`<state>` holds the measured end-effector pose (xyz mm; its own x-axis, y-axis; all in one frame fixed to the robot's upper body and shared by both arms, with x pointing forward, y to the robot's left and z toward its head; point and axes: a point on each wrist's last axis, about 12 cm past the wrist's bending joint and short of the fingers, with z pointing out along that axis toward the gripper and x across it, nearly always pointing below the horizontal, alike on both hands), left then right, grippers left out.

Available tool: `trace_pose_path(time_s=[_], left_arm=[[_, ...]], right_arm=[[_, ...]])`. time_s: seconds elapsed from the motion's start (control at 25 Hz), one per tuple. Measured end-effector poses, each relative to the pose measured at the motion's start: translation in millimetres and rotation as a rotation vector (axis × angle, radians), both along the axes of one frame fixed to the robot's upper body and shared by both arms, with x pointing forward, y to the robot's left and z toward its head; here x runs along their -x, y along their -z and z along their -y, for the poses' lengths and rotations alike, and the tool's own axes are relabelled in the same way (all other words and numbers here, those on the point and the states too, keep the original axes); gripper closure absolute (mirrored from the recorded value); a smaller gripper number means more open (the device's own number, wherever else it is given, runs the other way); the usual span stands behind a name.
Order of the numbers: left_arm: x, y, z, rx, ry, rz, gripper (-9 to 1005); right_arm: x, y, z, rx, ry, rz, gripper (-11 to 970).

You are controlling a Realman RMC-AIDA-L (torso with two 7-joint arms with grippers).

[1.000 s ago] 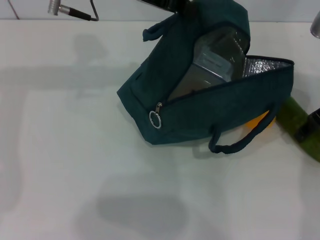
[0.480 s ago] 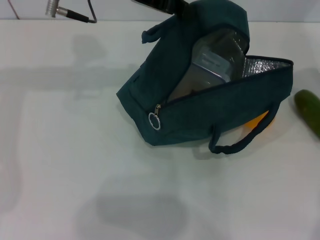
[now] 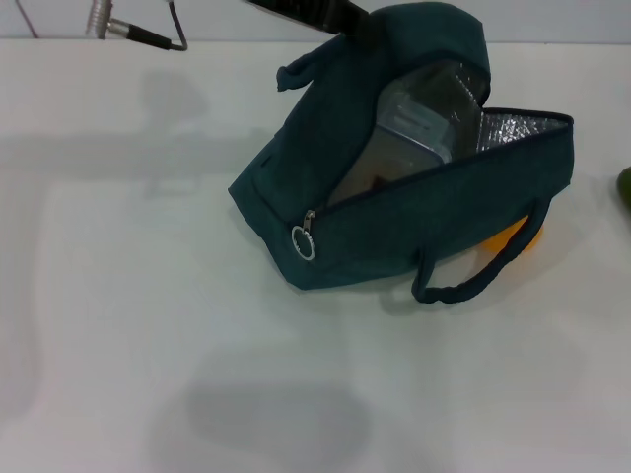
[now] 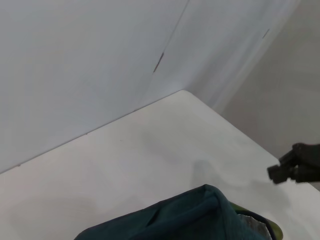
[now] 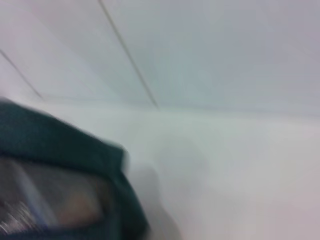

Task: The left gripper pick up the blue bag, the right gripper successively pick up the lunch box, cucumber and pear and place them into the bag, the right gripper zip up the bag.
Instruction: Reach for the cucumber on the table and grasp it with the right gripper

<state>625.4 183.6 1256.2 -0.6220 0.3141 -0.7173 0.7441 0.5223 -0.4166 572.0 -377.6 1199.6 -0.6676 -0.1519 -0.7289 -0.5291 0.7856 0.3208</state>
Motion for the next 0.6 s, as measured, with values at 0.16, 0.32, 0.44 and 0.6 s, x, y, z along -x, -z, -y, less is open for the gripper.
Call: trace_pose_path(time_s=[0.16, 0.32, 0.44, 0.6], left_arm=[[-0.1, -1.3, 2, 0.005, 0.007, 0.002, 949], [-0.2, -2.6, 4, 0.005, 0.009, 0.003, 948], [-0.1, -2.1, 3, 0.007, 0.005, 0.001, 948], [0.1, -0.9, 2, 0.008, 0.003, -0.001, 948]], right_arm=[[6.6, -3.4, 3, -0.101, -0.039, 0.136, 816], [0.4, 0.4, 0, -0.130, -0.069, 0.163, 949], [-2.3, 0.4, -4, -0.135, -0.085, 0.175, 947], [-6.6, 1.7, -5, -0.138, -0.082, 0.172, 944]])
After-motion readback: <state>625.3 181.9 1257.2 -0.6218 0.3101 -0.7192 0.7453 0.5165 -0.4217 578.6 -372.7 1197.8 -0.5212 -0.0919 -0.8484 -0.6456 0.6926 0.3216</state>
